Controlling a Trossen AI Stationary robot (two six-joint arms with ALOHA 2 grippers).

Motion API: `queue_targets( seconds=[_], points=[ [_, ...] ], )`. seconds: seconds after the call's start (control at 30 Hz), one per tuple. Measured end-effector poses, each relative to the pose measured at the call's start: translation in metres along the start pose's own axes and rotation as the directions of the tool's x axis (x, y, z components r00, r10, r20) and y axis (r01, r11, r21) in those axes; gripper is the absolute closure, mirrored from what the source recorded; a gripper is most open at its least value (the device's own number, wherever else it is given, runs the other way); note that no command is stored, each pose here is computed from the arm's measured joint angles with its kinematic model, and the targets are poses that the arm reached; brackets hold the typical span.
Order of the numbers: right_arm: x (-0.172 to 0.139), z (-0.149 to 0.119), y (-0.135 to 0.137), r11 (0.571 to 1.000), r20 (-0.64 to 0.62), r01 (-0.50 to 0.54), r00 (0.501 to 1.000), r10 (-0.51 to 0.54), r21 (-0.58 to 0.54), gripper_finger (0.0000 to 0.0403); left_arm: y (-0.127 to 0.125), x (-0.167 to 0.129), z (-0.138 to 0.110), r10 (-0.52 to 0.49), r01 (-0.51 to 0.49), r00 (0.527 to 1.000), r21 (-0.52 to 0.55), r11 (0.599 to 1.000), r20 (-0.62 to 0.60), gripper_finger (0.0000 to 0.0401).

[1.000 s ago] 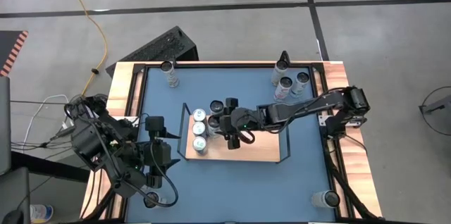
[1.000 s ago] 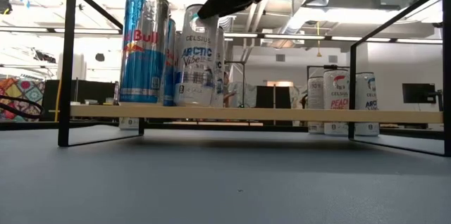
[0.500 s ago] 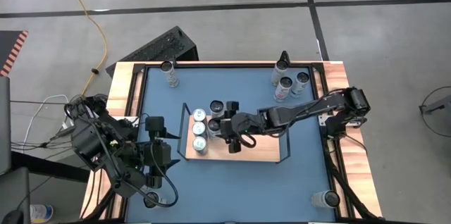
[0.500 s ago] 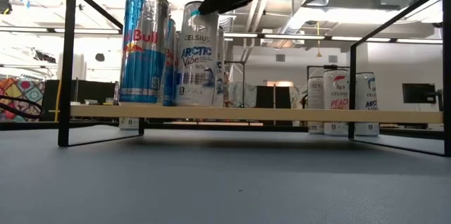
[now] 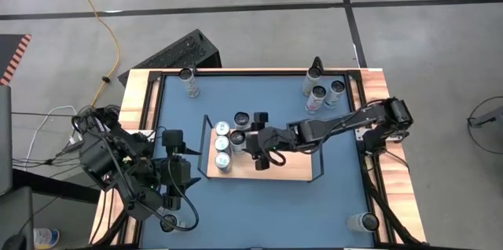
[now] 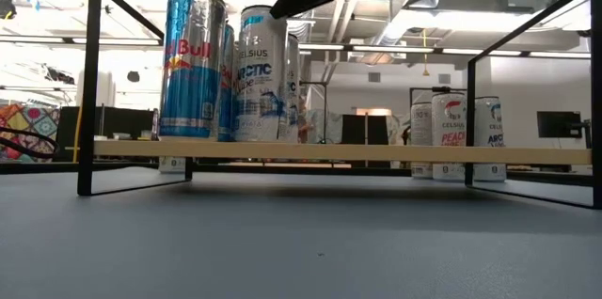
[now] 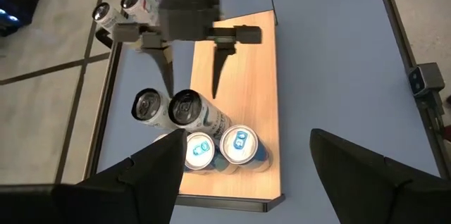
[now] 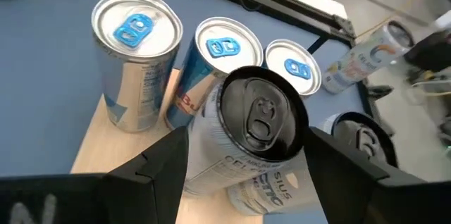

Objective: Place canned beverage on shelf
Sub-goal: Put the left white blue soda can on the shelf aligned with the other blue soda can

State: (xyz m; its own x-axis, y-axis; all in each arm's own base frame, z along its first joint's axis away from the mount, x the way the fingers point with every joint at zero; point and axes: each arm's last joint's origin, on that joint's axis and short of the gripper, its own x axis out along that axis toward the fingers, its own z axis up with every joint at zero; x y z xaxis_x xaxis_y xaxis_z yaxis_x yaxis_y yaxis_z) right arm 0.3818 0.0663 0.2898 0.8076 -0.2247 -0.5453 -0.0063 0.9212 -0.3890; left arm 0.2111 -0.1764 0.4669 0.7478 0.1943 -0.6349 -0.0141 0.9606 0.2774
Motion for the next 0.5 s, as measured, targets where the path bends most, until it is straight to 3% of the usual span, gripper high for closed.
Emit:
queue_targets(
  seconds=[0.27,0.5],
  points=[
    [-0.009,0.011,0.004,0.999,0.082,0.049,0.995,-0.048,-0.007,0.0137,0.000,0.000,0.000,0.007,-0.007,1.000,0.002,1.000,0.002,0.0115],
    [-0.002,0.012,-0.014,0.998,0.130,-0.005,0.992,-0.003,0.063,0.0137,-0.006,0.010,-0.004,0.036,-0.036,0.999,0.031,0.999,-0.019,0.0115]
  ],
)
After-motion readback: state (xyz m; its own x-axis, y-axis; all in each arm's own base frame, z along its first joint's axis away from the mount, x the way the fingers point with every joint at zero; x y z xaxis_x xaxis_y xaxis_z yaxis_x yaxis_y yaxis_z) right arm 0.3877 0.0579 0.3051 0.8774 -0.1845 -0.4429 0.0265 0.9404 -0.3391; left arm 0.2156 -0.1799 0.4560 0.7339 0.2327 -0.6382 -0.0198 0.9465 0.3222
